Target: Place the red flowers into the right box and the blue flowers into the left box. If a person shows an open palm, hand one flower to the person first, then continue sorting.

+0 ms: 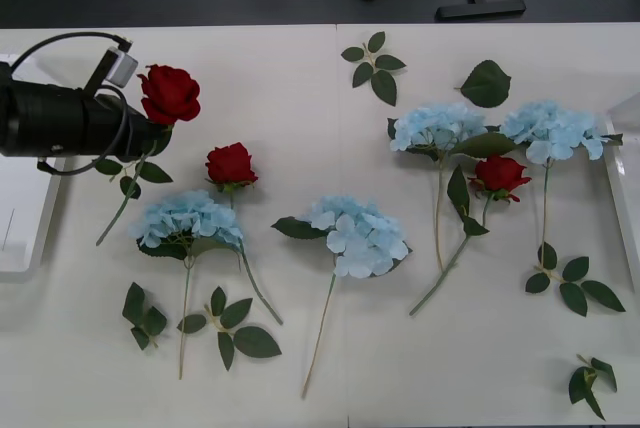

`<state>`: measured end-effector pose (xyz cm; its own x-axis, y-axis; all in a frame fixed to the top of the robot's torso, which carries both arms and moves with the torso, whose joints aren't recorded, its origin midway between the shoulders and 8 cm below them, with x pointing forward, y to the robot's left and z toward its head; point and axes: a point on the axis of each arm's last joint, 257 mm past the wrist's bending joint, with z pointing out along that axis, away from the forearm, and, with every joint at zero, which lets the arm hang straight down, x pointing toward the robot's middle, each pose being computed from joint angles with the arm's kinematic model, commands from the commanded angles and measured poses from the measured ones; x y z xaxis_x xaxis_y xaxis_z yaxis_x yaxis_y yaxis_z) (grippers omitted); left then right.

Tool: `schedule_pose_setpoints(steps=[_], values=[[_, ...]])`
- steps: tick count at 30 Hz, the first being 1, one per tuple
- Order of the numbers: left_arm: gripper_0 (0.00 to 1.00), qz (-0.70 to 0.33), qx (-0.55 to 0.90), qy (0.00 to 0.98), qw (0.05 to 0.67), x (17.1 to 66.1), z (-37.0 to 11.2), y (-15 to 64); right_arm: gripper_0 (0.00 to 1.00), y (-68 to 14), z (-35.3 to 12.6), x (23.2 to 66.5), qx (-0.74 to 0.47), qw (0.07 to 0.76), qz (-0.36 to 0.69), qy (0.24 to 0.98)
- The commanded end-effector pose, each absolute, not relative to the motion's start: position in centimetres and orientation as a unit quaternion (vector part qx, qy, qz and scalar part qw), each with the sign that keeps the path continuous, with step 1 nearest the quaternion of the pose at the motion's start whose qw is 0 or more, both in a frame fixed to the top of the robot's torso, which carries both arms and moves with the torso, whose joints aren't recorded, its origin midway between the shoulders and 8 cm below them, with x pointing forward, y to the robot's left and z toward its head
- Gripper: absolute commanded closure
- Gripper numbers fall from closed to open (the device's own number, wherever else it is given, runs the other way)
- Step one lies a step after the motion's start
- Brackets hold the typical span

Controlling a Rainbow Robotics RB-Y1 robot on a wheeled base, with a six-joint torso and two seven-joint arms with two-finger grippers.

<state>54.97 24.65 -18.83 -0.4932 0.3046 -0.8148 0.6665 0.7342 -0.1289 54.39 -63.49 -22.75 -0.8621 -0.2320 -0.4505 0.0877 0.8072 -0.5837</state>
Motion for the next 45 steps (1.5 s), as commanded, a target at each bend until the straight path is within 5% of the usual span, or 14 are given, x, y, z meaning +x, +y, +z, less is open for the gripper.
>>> schedule_pose_setpoints(steps=[1, 5, 10, 20, 34, 45], values=[[1.00, -0.240, 0.301, 0.809, 0.445, 53.9, -11.7, 25.4, 0.57, -61.4, -19.2, 57.8, -0.035, 0.302, -0.300, 0.904], [1.00, -0.308, 0.270, 0.782, 0.471, 51.8, -7.3, 24.1, 0.33, -60.8, -18.4, 58.4, -0.039, 0.306, -0.294, 0.904], [1.00, -0.383, 0.227, 0.741, 0.503, 48.8, -3.0, 21.6, 0.17, -59.4, -17.2, 58.7, -0.040, 0.301, -0.261, 0.916], [1.00, -0.437, 0.090, 0.643, 0.622, 47.1, 1.2, 14.4, 0.15, -55.0, -13.8, 57.3, -0.139, 0.295, -0.127, 0.937], [1.00, -0.527, 0.026, 0.568, 0.631, 45.8, 3.1, 1.8, 0.16, -37.8, -15.7, 49.5, -0.368, 0.359, 0.164, 0.842], [1.00, -0.530, 0.050, 0.552, 0.642, 45.2, 3.8, -5.2, 0.16, -23.3, -13.9, 42.2, -0.418, 0.405, 0.333, 0.742]])
